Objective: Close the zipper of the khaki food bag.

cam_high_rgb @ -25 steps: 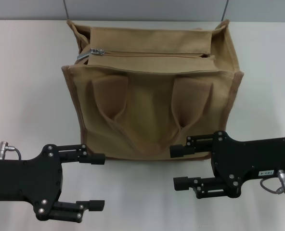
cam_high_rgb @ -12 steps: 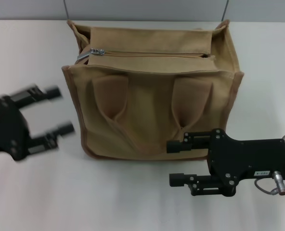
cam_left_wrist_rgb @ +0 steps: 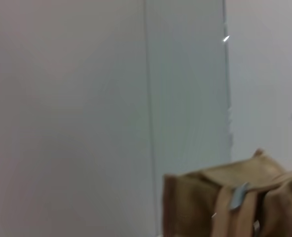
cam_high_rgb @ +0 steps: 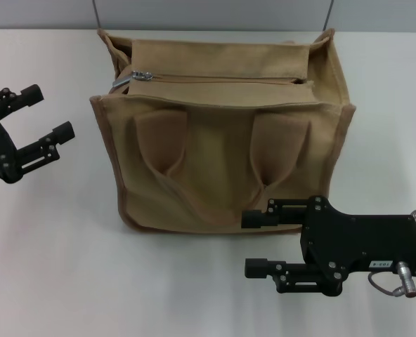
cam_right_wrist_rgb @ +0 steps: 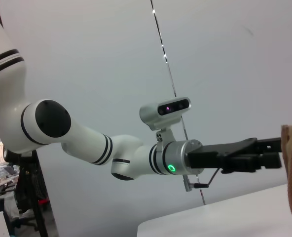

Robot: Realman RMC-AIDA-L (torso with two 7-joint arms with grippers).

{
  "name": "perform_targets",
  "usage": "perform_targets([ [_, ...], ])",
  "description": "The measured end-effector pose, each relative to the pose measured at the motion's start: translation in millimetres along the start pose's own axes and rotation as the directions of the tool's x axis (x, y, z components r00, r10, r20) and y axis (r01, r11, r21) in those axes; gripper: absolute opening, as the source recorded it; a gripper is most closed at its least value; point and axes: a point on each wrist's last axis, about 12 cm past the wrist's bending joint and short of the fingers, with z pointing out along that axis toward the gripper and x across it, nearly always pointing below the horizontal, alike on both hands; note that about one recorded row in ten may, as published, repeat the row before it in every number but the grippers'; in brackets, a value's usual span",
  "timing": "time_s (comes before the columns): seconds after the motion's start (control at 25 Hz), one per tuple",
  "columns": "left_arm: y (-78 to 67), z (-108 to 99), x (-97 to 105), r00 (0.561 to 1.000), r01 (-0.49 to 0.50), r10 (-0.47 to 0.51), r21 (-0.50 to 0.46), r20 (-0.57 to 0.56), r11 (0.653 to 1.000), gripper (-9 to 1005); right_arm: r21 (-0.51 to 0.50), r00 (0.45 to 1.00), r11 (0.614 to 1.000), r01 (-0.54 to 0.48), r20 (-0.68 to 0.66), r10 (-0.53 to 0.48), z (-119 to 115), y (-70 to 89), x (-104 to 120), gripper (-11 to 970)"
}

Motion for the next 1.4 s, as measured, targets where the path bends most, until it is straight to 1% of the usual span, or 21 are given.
perform_targets([
  [0.04,0.0,0,0,1.000,0.000,0.000,0.000,0.000,1.000,714,0.002,1.000,1.000,-0.001,0.002,0.001,0,0.8,1,633],
  [0.12,4.1,0,3,0.999,-0.005,0.005,-0.029,-0.033,1.000,711,0.004,1.000,1.000,0.000,0.005,0.000,0,1.5,2,633],
  [0.2,6.3,4,6,0.998,-0.009,0.006,-0.037,-0.067,0.999,707,0.007,1.000,1.000,0.003,0.015,-0.003,-1,3.7,5,633],
  [0.32,6.3,4,6,0.998,-0.009,0.006,-0.037,-0.067,0.999,702,0.006,1.000,1.000,0.003,0.020,-0.003,0,4.7,6,633],
  [0.4,6.6,14,12,0.992,-0.019,0.017,-0.018,-0.127,1.000,698,0.011,0.999,1.000,0.014,0.034,-0.015,1,5.0,6,633],
  [0.48,6.8,17,13,0.990,-0.023,0.021,-0.014,-0.136,1.000,695,0.021,0.998,0.999,0.028,0.050,-0.029,2,4.7,6,633],
  [0.64,1.2,27,13,0.988,-0.028,0.036,0.056,-0.150,0.998,687,0.022,0.998,0.999,0.036,0.059,-0.037,2,4.4,5,633],
  [0.76,-2.4,32,10,0.990,-0.030,0.044,0.100,-0.134,0.995,682,0.022,0.997,0.999,0.037,0.061,-0.038,2,4.2,5,633],
  [0.92,-1.9,43,3,0.997,-0.016,0.024,0.115,-0.073,0.993,675,0.022,0.997,0.999,0.034,0.062,-0.035,3,4.5,5,633],
  [0.96,-1.5,45,1,0.998,-0.012,0.019,0.112,-0.058,0.994,673,0.023,0.997,0.999,0.033,0.062,-0.035,3,4.4,5,633],
  [1.0,0.2,51,-1,1.000,0.003,-0.003,0.083,-0.009,0.997,671,0.023,0.997,0.999,0.033,0.063,-0.035,3,4.4,5,633],
  [1.2,3.9,56,-5,0.999,0.022,-0.024,0.052,0.037,0.998,662,0.027,0.997,0.999,0.029,0.069,-0.031,2,4.9,6,633],
  [1.4,5.4,56,-7,0.998,0.033,-0.035,0.042,0.052,0.999,653,0.034,0.997,0.999,0.026,0.070,-0.028,2,5.3,7,633],
])
